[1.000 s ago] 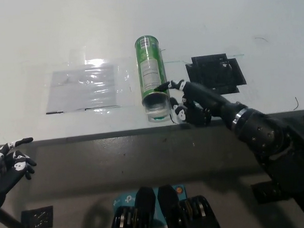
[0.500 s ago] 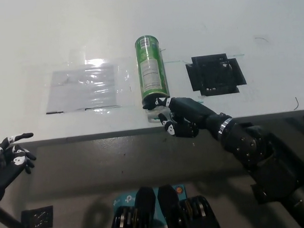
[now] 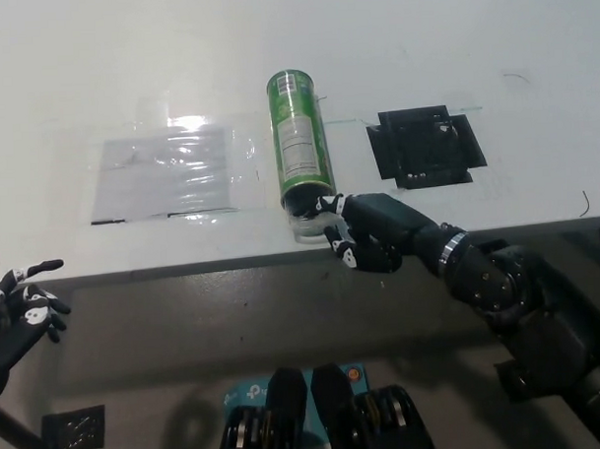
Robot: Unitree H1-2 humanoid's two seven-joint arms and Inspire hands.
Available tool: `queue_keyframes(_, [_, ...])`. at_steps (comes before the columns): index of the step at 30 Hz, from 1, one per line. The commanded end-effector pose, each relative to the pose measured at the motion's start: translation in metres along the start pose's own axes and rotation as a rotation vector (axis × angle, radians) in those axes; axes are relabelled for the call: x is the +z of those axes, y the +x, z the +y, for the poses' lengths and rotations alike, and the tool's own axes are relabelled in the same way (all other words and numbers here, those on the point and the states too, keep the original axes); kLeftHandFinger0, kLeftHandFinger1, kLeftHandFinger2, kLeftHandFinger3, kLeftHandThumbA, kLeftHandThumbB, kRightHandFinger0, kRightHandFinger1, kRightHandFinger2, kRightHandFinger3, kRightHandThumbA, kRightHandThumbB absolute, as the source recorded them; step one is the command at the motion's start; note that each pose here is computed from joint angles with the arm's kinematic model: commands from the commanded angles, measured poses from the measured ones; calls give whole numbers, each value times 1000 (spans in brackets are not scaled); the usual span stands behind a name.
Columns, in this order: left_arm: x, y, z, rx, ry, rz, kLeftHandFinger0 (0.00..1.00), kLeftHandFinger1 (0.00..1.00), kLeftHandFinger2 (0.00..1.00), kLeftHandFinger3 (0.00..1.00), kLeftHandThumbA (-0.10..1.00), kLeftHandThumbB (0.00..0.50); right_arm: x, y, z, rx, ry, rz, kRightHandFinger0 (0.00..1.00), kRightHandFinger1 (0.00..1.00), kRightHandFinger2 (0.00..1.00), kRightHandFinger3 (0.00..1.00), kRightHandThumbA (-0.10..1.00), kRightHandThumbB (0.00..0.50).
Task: The robot uses its right hand finger to pull out the chips tray kept inside a container in the middle of the desk
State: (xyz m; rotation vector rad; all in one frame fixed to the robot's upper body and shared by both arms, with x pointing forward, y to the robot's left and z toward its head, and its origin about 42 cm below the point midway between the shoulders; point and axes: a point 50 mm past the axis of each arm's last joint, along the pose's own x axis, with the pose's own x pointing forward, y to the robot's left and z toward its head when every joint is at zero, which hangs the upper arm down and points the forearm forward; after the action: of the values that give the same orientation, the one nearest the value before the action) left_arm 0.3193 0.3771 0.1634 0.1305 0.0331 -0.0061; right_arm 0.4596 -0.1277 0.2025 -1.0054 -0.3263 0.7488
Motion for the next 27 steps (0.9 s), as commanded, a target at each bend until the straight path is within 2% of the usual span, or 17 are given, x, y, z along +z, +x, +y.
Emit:
queue_keyframes(1, [23,5,12,0,21,-68,289,299,343,657,-57,100,3,-8,-14,-37,-46,-21,192,223,814,843,-100,229])
queue_keyframes(3, [24,5,12,-1,22,-68,292,300,353,655,-51,102,2,-11,-11,-36,-34,-28,140,190,811,847,-100,230])
queue_keyframes(4, [23,6,12,-1,27,-68,298,304,356,653,-40,109,3,-16,-5,-18,-9,-6,87,174,796,862,-100,206])
queue_keyframes(7, [24,6,12,0,23,-71,266,279,332,637,-71,96,6,-20,3,-23,-54,-10,68,140,782,861,-100,234])
queue_keyframes(8, [24,6,12,0,29,-68,265,275,322,637,-75,96,8,-26,11,-13,-6,-3,58,110,814,885,-100,219])
queue_keyframes(9, [26,7,13,2,33,-75,274,284,324,643,-71,96,6,-25,14,-13,-9,-28,76,125,814,891,-100,226])
queue_keyframes(10, [26,6,13,2,31,-77,282,290,331,646,-52,102,5,-26,19,-10,7,-29,144,140,813,895,-100,222])
queue_keyframes(12, [26,7,13,3,29,-75,276,285,323,642,-46,108,6,-30,25,2,16,-15,106,122,835,903,-100,205])
queue_keyframes(13, [28,8,15,4,32,-77,285,291,331,645,-39,109,6,-29,26,-6,21,-20,87,104,833,891,-100,221])
queue_keyframes(14, [27,9,15,0,28,-82,288,294,336,648,-43,102,8,-31,29,0,28,-8,62,98,838,891,-100,208])
queue_keyframes(16, [29,8,15,6,32,-76,291,300,340,658,-57,94,8,-35,37,9,53,-8,85,130,831,889,-100,204])
queue_keyframes(21, [29,9,14,5,35,-82,282,286,324,657,-72,97,7,-37,45,3,68,-12,2,50,835,877,-100,218])
queue_keyframes(24, [29,9,14,7,36,-81,291,292,326,661,-57,103,7,-37,45,-3,72,-10,0,24,841,875,-100,226])
queue_keyframes(27, [29,9,14,2,26,-80,284,289,326,653,-64,99,10,-39,44,15,80,14,20,61,860,894,-100,213])
